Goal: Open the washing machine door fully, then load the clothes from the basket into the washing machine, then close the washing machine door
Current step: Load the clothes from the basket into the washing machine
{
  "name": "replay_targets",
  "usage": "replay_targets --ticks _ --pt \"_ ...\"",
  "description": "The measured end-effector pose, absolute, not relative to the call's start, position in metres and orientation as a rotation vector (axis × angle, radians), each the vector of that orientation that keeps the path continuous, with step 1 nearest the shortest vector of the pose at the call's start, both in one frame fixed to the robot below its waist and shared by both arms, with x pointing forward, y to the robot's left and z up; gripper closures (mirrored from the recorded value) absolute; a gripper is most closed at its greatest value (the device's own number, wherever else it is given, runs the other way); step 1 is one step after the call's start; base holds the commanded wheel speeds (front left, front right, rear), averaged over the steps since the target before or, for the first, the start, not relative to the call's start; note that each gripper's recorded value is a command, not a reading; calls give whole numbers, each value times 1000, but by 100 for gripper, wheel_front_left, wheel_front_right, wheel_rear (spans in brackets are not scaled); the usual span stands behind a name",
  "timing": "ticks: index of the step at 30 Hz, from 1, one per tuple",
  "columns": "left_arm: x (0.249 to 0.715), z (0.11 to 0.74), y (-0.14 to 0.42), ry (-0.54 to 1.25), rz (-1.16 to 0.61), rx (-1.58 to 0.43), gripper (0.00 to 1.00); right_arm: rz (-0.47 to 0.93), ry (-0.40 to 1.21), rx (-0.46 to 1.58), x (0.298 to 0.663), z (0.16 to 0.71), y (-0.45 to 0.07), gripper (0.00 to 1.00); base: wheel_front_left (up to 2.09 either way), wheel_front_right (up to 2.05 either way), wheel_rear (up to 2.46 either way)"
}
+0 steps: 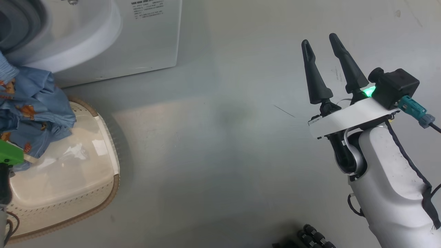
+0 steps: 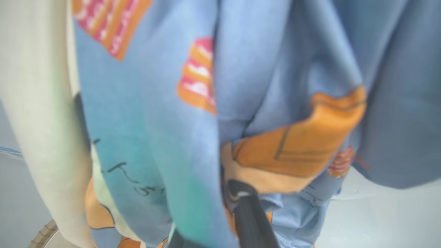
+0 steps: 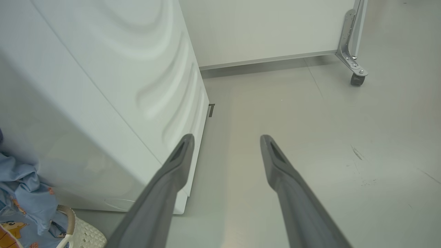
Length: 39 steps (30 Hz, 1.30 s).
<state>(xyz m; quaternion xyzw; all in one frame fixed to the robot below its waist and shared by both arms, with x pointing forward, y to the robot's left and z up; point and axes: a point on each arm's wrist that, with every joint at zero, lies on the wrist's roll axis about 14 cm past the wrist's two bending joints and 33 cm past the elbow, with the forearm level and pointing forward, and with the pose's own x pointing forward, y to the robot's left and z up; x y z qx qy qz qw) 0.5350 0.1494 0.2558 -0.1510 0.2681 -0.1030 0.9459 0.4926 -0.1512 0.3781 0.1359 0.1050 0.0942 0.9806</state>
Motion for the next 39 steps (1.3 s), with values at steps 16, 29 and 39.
replay_targets --ticks 16,29,39 --pt "539 322 154 371 -259 -299 100 211 166 291 493 400 -140 0 0 0 0" --pt "579 401 167 139 -305 -247 100 236 166 307 486 406 -129 0 0 0 0" --pt "624 415 164 133 -328 -222 100 190 182 303 482 400 -144 0 0 0 0"
